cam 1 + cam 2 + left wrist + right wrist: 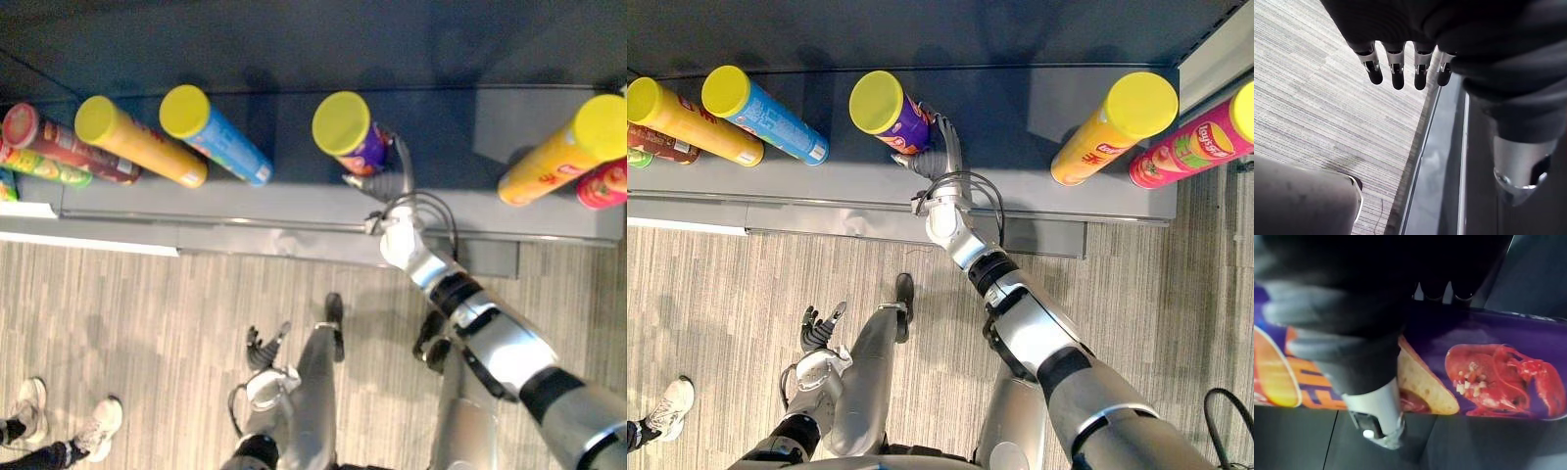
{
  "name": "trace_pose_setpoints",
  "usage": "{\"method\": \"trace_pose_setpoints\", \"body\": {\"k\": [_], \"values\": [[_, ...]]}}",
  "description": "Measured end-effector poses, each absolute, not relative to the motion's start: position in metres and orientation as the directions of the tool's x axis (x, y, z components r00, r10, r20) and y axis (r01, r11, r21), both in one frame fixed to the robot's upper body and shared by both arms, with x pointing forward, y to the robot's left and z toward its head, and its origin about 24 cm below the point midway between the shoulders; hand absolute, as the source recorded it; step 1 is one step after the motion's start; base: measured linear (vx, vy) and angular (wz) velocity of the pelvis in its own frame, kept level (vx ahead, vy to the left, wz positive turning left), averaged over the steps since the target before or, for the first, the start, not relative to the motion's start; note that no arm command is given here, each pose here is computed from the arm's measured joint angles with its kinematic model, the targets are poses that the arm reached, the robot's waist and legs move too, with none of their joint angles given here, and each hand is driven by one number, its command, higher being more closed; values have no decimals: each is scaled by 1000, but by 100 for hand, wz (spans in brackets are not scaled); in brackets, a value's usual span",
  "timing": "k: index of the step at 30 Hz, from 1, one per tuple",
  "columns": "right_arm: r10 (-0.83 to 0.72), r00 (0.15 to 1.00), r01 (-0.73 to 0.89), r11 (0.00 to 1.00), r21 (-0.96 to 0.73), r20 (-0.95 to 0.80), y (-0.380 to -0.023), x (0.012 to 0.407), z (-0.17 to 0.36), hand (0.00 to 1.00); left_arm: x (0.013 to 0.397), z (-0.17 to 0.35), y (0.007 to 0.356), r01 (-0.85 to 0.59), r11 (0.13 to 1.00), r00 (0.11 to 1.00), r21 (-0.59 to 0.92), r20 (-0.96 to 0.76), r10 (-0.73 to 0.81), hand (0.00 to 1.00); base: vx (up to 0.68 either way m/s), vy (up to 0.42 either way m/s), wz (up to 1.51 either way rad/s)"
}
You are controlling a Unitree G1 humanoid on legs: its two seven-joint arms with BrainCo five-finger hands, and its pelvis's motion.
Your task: Put the gum and the chips on the shelf.
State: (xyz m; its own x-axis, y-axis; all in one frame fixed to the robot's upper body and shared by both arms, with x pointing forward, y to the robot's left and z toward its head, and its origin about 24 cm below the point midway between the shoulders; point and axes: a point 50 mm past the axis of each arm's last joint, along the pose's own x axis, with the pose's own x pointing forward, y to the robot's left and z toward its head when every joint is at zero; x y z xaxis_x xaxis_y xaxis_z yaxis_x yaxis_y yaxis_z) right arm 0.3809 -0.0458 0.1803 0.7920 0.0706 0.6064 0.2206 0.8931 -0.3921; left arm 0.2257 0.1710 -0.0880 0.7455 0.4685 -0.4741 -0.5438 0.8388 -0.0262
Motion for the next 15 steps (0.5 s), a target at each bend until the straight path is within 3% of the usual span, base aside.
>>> {"method": "trace_pose_setpoints", "body": {"k": [5, 6, 15], "values": [[72, 790, 219, 895, -390, 609, -47, 381, 180, 100, 226, -88, 171, -544, 839, 746, -26, -472, 470, 0, 0, 0, 0], [73, 790, 219, 895, -390, 609, -47, 381, 179, 0, 226, -88, 171, -544, 839, 746, -26, -472, 470, 0, 0, 0, 0], [75, 797, 221, 888, -404, 599, -49, 382, 175, 0, 225, -88, 172, -546, 838, 747, -26, -467, 473, 0, 0, 0, 0]]}}
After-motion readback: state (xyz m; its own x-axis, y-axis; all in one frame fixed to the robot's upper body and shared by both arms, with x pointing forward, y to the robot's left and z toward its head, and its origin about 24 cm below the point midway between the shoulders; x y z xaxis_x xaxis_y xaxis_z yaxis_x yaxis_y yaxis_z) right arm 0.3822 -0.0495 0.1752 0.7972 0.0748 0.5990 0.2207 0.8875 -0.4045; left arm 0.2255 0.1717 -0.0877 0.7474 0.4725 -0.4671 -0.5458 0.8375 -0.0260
